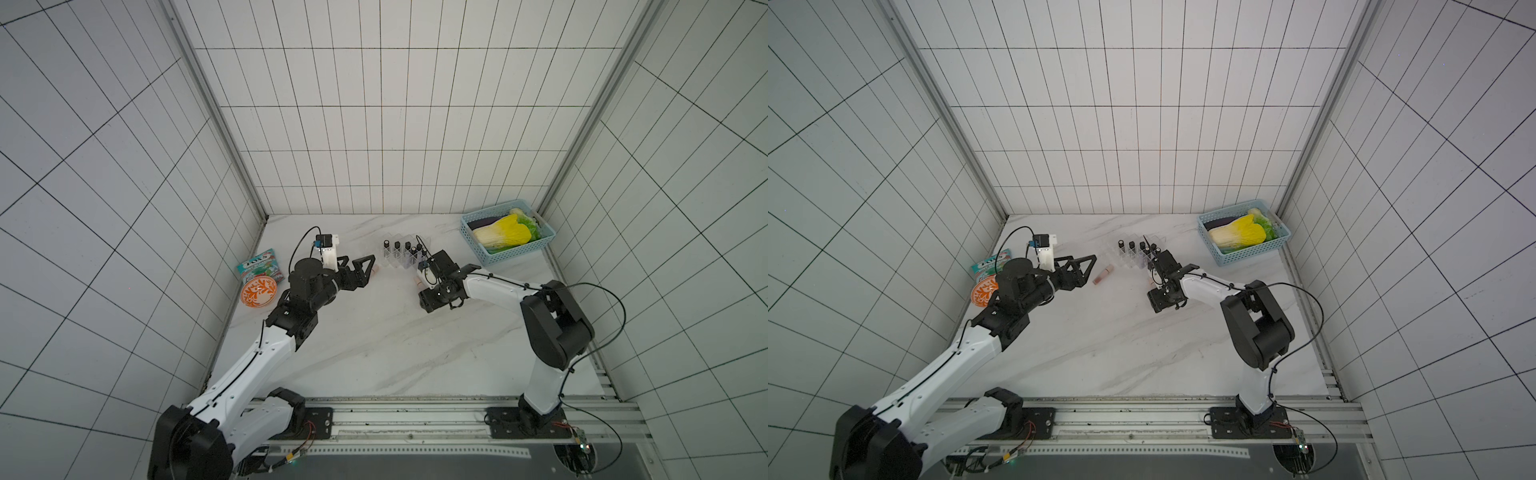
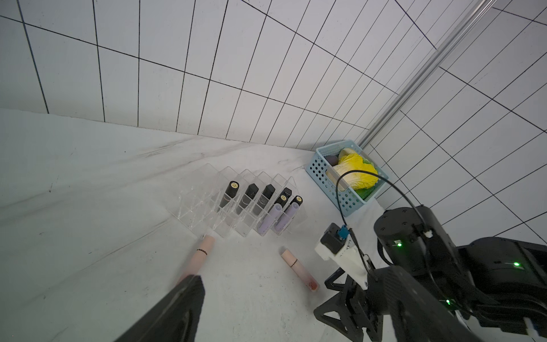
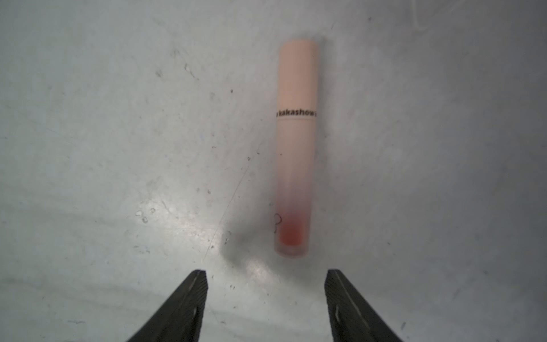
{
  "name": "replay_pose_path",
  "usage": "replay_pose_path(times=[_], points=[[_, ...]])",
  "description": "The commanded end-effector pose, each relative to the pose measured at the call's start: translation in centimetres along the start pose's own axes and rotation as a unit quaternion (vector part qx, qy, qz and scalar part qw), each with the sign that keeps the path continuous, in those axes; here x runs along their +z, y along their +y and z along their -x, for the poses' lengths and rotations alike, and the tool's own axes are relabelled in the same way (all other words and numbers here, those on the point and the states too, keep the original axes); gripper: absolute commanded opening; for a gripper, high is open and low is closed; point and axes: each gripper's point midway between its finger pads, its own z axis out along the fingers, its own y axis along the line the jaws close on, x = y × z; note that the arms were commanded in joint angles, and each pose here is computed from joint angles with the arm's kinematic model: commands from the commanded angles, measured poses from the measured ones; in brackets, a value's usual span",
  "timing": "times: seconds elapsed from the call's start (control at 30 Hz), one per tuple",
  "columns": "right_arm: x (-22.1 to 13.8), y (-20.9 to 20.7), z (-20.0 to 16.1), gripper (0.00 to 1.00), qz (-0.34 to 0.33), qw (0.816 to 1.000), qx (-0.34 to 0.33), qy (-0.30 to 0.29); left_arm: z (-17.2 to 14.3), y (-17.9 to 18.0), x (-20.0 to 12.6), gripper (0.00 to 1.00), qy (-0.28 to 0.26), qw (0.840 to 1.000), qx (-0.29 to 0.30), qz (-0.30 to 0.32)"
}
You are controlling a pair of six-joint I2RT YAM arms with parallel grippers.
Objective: Arrange the lipsticks in the organizer
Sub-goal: Pick up the lipstick at the center of the board.
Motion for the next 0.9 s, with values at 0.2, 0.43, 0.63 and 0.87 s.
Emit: replay_pose_path(times=[0.2,0.43,0.63,0.87], points=[[1.7,-0.7,1.9,0.54,-0.011,1.0,-0.006,-0.004,0.7,-1.7,0.9,0.94,0.009,0.999,-0.006,-0.044],[1.8,-0.6,1.6,0.26,-0.006,1.0,-0.002,0.0,0.9,-2.6,0.8,0.93,0.014,0.998,-0.01,-0.066],[-2.0,0.4,2.0,0.1,0.014,0.999,0.004,-0.034,0.0,-3.7,-0.1,0.92,0.095,0.992,-0.036,-0.072],[-12.2,4.5,2.0,0.1,0.081,0.99,-0.013,-0.114,-2.8,-6.5,-1.6,0.96,0.208,0.96,-0.116,-0.145]])
